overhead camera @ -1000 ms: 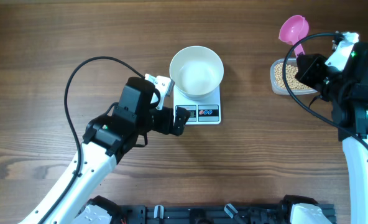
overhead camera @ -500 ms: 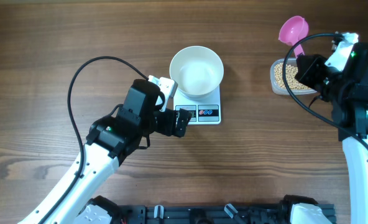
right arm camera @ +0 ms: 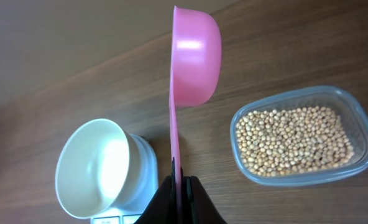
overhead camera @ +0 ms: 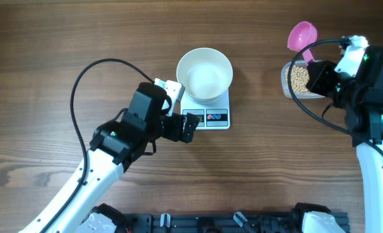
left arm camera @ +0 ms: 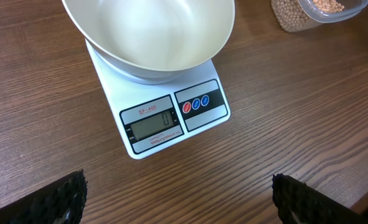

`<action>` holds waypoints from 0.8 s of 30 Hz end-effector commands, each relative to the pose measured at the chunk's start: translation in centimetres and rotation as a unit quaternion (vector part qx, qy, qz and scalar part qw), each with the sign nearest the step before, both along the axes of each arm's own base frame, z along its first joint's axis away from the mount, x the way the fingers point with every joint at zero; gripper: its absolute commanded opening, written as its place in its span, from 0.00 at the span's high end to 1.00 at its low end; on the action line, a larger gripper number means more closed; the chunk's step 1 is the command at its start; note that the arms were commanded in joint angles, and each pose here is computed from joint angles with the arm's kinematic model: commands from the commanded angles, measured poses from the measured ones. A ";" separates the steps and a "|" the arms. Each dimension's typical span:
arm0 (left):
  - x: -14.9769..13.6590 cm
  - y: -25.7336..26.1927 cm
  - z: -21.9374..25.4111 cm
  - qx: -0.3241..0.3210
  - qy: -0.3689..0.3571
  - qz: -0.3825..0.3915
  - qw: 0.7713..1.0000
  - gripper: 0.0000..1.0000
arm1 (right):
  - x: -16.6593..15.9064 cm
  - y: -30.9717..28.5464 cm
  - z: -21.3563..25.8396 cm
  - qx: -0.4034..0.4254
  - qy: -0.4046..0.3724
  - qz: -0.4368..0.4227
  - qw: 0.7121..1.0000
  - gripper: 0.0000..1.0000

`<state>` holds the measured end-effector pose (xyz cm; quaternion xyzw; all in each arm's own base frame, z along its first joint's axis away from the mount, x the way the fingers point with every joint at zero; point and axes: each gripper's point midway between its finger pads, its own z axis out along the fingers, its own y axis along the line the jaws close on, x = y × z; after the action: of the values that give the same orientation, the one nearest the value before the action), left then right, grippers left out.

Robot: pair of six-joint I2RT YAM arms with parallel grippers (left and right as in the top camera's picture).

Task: Scoop item into bowl and weigh 150g on scale
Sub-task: 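Lower the pink scoop into the soybean tub with the right gripper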

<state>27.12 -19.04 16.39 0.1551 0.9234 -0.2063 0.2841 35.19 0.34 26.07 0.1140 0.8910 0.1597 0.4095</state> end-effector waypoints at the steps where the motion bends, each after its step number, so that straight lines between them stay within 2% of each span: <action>1: 0.1 0.1 -0.2 0.010 -0.004 -0.005 1.000 0.00 | -0.1 -1.1 -0.2 -0.066 -0.001 0.017 0.998 0.96; 5: 0.1 0.1 -0.2 0.010 -0.004 -0.005 1.000 0.00 | -1.3 -4.5 -1.7 -0.139 0.047 -0.050 0.988 0.96; 10: 0.1 0.1 -0.2 0.010 -0.004 -0.005 1.000 0.00 | -2.9 -5.5 -3.4 -0.197 0.096 -0.032 0.975 0.96; 14: 0.1 0.1 -0.2 0.010 -0.004 -0.005 1.000 0.00 | -3.2 -7.0 -4.7 -0.228 0.133 -0.048 0.963 0.96; 21: 0.1 0.1 -0.2 0.010 -0.004 -0.005 1.000 0.00 | -1.9 -7.1 -8.2 -0.290 0.178 0.048 0.939 0.96; 24: 0.1 0.1 -0.2 0.010 -0.004 -0.005 1.000 0.00 | -1.5 -7.2 -9.5 -0.290 0.196 0.058 0.935 0.96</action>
<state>27.12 -19.04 16.40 0.1551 0.9234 -0.2063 0.2841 33.14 -6.22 17.40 0.0026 0.9641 -0.0868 0.2511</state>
